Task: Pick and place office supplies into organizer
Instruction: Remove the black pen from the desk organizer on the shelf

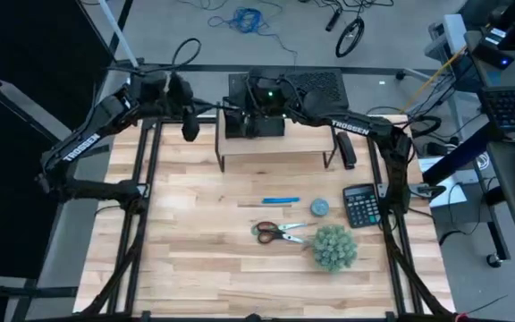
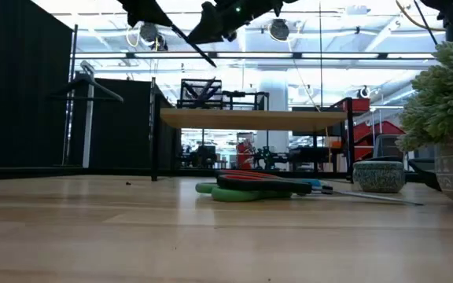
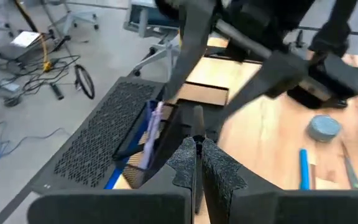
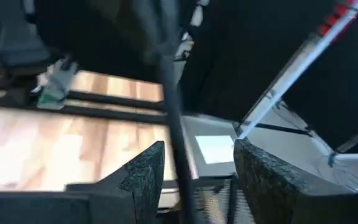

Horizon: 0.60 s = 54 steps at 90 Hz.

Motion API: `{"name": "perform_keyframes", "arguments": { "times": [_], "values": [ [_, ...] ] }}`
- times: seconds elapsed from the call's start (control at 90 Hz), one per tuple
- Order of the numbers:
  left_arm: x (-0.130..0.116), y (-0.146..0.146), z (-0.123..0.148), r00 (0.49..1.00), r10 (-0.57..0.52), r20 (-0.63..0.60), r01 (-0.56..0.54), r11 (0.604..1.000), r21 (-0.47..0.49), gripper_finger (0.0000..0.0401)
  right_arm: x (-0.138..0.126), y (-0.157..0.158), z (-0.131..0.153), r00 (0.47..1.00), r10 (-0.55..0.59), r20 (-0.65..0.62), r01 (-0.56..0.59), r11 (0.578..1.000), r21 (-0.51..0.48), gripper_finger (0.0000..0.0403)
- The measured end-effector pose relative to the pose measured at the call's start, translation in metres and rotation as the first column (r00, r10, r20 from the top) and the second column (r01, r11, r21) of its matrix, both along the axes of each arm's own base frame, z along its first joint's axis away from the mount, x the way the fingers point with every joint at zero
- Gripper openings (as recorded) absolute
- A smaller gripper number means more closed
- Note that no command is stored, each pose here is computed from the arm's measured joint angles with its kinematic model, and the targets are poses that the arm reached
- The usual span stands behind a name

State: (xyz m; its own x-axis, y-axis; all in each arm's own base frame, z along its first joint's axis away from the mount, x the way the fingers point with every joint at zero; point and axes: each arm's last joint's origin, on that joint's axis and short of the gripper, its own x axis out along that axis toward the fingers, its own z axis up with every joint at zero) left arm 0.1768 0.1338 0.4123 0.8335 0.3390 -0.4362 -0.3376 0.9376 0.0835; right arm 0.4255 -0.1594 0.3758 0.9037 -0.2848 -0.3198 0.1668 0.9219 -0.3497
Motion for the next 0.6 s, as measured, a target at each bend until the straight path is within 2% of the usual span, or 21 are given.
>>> {"name": "perform_keyframes", "arguments": {
  "times": [0.156, 0.378, 0.478, 0.6],
  "values": [
    [0.001, -0.003, 0.000, 1.000, -0.011, -0.002, 0.011, 1.000, -0.002, 0.0000, 0.004, 0.011, -0.001, 1.000, 0.029, -0.012, -0.029, 1.000, -0.009, 0.0175],
    [-0.001, -0.009, 0.004, 0.999, -0.029, 0.014, 0.029, 1.000, 0.010, 0.0000, 0.003, 0.012, -0.003, 0.999, 0.028, -0.032, -0.028, 1.000, -0.006, 0.0143],
    [-0.004, -0.011, 0.005, 0.999, -0.029, 0.018, 0.029, 0.999, 0.013, 0.0000, 0.003, 0.012, -0.003, 0.999, 0.029, -0.035, -0.029, 1.000, -0.009, 0.0109],
    [-0.005, -0.012, 0.006, 0.999, -0.028, 0.020, 0.028, 0.999, 0.015, 0.0000, 0.003, 0.012, -0.003, 0.999, 0.029, -0.038, -0.030, 0.999, -0.015, 0.0042]
  ]
}}
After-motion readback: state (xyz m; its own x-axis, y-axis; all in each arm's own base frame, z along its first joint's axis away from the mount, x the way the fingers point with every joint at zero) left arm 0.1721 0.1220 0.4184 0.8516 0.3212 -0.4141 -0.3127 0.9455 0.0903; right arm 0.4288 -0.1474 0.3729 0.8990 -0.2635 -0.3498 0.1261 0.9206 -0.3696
